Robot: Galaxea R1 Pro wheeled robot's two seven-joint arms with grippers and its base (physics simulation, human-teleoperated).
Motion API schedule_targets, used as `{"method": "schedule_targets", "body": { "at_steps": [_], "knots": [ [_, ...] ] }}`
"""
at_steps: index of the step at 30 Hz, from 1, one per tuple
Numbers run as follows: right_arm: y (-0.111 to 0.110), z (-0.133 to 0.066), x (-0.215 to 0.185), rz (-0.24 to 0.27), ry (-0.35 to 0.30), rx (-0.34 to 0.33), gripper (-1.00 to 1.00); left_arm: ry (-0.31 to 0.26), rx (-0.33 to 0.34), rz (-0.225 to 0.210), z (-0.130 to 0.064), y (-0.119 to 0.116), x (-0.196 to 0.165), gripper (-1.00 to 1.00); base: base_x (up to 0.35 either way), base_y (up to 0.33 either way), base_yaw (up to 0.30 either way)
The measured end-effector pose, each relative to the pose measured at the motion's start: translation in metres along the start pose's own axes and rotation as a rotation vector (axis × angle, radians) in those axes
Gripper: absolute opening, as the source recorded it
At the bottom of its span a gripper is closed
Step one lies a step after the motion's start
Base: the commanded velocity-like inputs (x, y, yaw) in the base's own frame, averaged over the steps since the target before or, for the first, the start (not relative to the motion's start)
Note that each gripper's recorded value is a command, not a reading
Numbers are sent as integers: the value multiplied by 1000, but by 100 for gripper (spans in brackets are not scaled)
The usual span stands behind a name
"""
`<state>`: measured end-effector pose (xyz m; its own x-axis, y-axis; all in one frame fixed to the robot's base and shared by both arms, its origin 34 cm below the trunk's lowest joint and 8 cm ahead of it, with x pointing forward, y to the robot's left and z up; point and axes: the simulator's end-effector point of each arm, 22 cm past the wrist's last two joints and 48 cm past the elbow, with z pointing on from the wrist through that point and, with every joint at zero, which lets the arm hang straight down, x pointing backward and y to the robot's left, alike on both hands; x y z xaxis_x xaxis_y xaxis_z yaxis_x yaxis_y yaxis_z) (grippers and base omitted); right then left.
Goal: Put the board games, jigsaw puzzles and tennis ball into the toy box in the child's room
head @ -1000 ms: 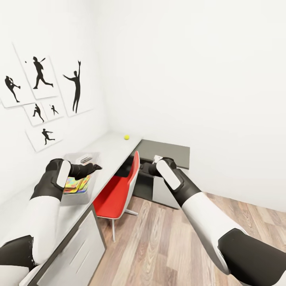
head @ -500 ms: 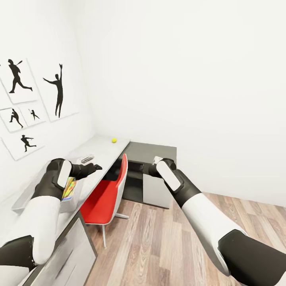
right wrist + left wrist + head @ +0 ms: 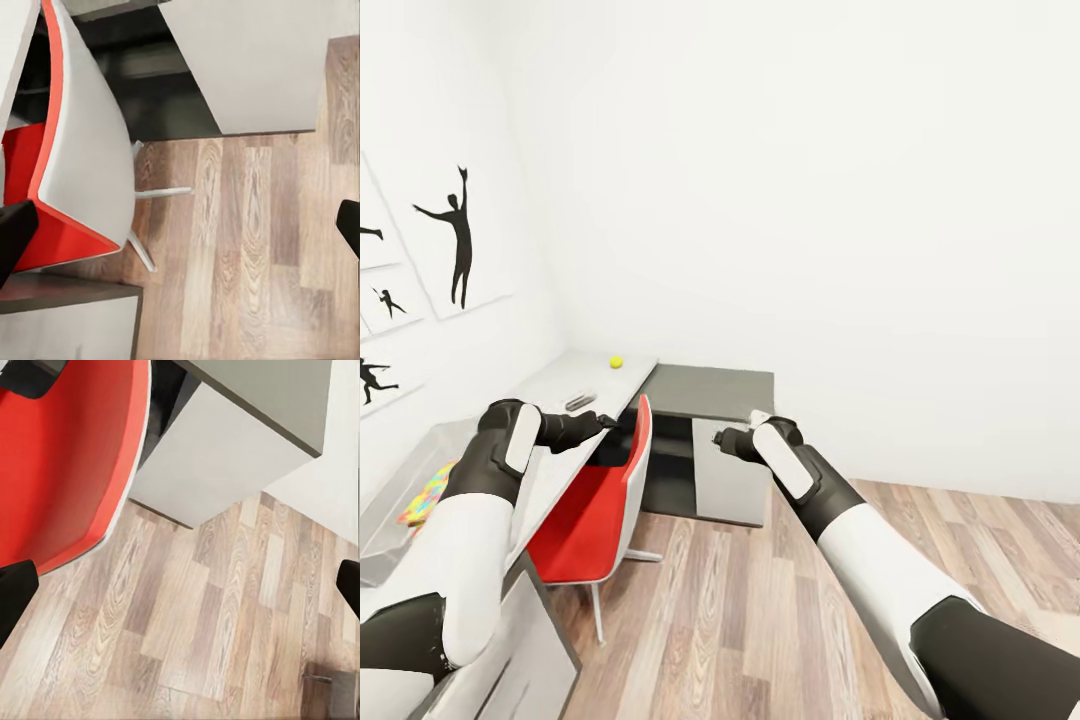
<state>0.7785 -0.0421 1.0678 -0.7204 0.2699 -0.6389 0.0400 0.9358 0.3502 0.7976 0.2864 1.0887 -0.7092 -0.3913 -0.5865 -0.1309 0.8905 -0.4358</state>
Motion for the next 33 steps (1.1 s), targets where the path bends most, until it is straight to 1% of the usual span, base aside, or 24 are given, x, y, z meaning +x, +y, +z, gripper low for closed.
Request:
{"method": "schedule_targets", "body": {
  "at_steps": [2, 4, 5, 6, 8, 12, 15, 20, 25, 26, 30, 32, 33],
  "knots": [
    [-9, 7, 18, 21, 9, 15, 100, -2, -1, 1, -1, 0, -1, 100, 0, 0, -174],
    [-23, 16, 53, 51, 36, 33, 100, -5, -2, 2, -3, 1, -2, 100, 0, 0, -153],
    [-27, 18, 60, 57, 42, 37, 100, -6, -2, 3, -4, 0, -2, 100, 0, 0, -140],
    [-36, 21, 71, 67, 49, 46, 100, -7, -1, 4, -4, 0, -3, 100, 0, 0, -136],
    [-44, 23, 84, 75, 57, 51, 100, -9, -1, 5, -6, -1, -4, 100, 0, 0, -124],
    [-62, 27, 107, 64, 58, 84, 100, -13, -2, 7, -8, -1, -5, 100, 0, 0, -110],
    [-79, 30, 120, 45, 26, 124, 100, -16, -1, 9, -10, -3, -6, 100, 0, 0, -99],
    [-87, 33, 131, 30, 13, 129, 100, -17, 4, 13, -11, -7, -6, 100, 0, 0, -87],
    [-97, 38, 149, 25, 42, 138, 100, -17, 9, 18, -12, -12, -6, 100, 0, 0, -79],
    [-98, 39, 150, 24, 45, 141, 100, -15, 9, 23, -12, -13, -5, 100, 0, 0, -78],
    [-108, 41, 152, 43, 20, 157, 100, 6, 4, 94, -8, -30, 4, 100, 0, 0, -85],
    [-109, 42, 151, 50, 8, 155, 100, 13, 2, 120, -7, -36, 7, 100, 0, 0, -144],
    [-110, 42, 151, 52, 5, 153, 100, 14, 2, 126, -7, -37, 7, 100, 0, 0, -175]
  ]
}}
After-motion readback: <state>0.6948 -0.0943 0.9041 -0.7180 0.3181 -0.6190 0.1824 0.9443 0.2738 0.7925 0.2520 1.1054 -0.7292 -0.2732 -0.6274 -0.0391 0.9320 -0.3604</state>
